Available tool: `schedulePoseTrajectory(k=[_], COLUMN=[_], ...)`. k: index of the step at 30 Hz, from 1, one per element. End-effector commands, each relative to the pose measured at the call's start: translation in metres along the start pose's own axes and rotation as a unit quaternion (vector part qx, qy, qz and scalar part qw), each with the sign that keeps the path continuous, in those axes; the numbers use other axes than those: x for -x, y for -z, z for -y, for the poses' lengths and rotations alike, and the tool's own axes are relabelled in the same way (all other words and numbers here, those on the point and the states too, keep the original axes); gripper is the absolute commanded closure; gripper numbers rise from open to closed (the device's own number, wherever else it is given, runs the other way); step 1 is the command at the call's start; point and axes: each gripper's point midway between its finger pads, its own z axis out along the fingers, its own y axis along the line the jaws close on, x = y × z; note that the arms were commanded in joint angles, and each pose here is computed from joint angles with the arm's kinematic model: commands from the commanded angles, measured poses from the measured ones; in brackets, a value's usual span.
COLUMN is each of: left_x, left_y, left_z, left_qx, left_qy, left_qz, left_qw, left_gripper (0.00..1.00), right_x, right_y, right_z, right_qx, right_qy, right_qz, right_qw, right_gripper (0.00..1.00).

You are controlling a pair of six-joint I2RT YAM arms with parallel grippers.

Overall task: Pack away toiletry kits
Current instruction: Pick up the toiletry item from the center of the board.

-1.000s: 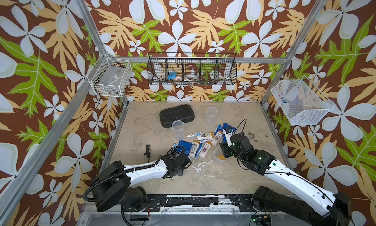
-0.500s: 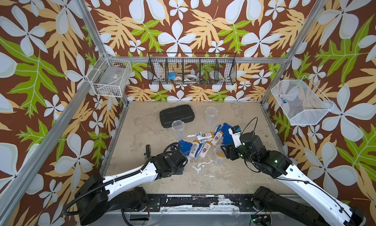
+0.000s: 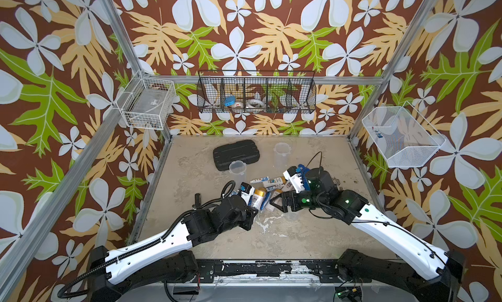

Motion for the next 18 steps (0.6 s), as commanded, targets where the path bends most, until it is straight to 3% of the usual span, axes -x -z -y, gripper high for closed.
schedulePoseTrajectory(k=[1,9,13,18], left_x=[0.016,0.017,0.014,0.019], left_y=[0.001,0.001,0.0,-0.004], left_z=[0.021,0.039,0.041,0.042], left_qx=[-0.033,-0.057,-0.057,-0.05], left_qy=[-0.015,-0.023,-0.029,-0.038], left_qz=[0.026,0.029,0.026,0.029], left_qw=[0.999,0.998,0.998,0.998], left_gripper=[0.97,0.97,0.97,0.97], right_x=[0.007,0.004,0.006,0.006], right_y=[-0.012,-0.029,-0.031,-0.029], right_z=[-0.028,-0.036,-0.039,-0.039], right_qx=[0.06,0.078,0.085,0.078], right_qy=[-0.002,-0.016,-0.016,-0.01], right_qz=[-0.001,-0.006,-0.006,-0.003], right_qw=[0.998,0.997,0.996,0.997], right_gripper=[0.07,0.13,0.52,0.73])
